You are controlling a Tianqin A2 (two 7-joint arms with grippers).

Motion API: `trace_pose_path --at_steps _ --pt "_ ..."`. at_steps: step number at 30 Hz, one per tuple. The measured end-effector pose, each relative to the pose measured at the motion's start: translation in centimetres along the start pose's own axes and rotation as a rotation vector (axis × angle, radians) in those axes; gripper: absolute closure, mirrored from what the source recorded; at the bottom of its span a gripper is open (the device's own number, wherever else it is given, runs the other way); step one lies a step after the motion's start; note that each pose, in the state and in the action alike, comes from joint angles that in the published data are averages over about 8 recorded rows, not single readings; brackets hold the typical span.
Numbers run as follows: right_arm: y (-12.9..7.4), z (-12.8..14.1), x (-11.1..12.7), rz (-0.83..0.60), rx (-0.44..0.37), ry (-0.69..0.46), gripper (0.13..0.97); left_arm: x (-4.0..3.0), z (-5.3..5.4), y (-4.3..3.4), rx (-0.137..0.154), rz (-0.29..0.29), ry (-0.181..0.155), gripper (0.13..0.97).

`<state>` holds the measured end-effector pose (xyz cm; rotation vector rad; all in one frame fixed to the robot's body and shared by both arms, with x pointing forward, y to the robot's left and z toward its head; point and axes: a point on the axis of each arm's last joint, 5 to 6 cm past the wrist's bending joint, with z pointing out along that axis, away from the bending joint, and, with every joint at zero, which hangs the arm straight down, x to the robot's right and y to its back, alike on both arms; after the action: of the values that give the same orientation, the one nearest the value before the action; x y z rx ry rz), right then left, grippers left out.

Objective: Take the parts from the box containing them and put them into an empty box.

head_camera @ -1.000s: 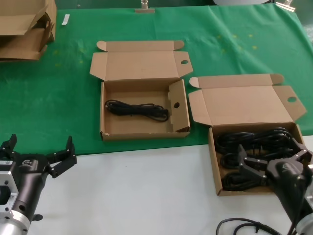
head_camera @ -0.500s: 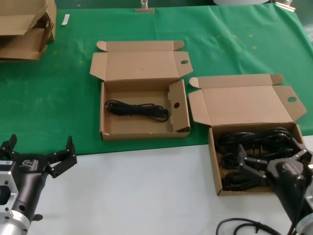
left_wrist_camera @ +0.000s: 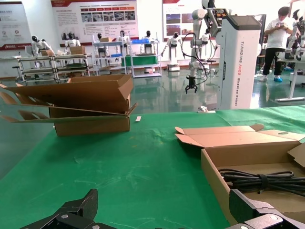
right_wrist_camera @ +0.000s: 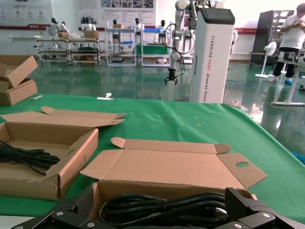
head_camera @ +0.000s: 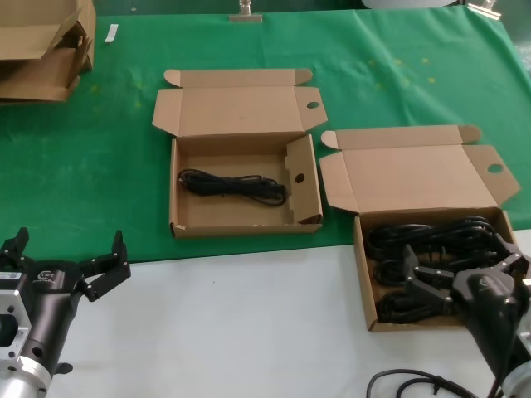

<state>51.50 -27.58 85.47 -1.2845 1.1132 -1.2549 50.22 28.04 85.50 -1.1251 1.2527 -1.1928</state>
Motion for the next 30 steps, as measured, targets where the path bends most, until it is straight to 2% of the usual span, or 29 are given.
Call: trace_pose_path --at_steps 30 --pt "0.0 0.0 0.0 0.0 0.0 0.0 0.13 0.0 0.0 0.0 0.0 0.0 0.0 0.132"
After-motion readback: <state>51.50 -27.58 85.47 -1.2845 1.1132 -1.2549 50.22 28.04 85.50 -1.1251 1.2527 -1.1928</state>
